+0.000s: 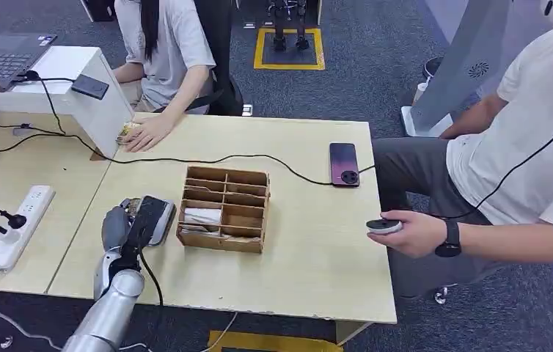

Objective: Pass the card to the sensor for recognition and then transmit it.

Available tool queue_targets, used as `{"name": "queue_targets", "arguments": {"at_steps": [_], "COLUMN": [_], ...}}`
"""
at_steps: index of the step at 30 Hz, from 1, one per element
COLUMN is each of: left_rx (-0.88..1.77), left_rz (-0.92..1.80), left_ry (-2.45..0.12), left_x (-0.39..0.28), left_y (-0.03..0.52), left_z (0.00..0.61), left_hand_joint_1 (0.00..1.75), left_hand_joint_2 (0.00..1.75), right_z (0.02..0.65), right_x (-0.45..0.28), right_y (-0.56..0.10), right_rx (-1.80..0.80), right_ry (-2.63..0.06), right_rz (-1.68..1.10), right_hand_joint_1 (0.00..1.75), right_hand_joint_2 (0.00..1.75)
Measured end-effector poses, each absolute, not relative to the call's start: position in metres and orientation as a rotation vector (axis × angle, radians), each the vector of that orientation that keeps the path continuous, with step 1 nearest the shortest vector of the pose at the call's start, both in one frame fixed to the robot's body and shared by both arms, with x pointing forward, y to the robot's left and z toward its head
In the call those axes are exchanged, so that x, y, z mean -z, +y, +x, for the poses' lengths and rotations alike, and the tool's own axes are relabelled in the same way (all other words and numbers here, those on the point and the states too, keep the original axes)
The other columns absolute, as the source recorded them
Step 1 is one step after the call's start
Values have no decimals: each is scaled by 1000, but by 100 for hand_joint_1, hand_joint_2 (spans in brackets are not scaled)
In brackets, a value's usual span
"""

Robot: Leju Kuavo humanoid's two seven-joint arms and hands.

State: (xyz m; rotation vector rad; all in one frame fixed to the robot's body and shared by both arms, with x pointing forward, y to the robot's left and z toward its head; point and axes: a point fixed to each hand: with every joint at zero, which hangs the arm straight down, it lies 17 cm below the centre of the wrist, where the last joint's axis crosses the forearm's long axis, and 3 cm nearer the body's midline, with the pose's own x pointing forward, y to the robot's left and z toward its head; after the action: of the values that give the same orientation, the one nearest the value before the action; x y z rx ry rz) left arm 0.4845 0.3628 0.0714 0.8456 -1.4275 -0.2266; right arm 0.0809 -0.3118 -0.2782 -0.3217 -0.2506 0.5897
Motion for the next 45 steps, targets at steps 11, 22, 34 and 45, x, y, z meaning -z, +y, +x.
{"name": "queue_targets", "arguments": {"at_steps": [11, 22, 34, 45], "left_rx": [248, 283, 335, 366], "left_rz": [882, 945, 983, 992], "left_ry": [-1394, -1366, -1338, -1327], "left_x": [-66, -62, -54, -52], "left_y": [374, 383, 381, 378], "left_z": [480, 474, 469, 469], "left_hand_joint_1": [175, 175, 175, 175], "left_hand_joint_2": [175, 175, 175, 175], "right_z": [80, 81, 81, 83], "right_x": [278, 278, 278, 278], "right_y": [-311, -308, -306, -304], "right_rx": [-587, -588, -591, -600], "right_ry": [-249, -252, -256, -271], "right_rz": [-320, -317, -312, -308], "right_hand_joint_1": [0, 0, 0, 0], "right_hand_joint_2": [175, 175, 175, 175]}}
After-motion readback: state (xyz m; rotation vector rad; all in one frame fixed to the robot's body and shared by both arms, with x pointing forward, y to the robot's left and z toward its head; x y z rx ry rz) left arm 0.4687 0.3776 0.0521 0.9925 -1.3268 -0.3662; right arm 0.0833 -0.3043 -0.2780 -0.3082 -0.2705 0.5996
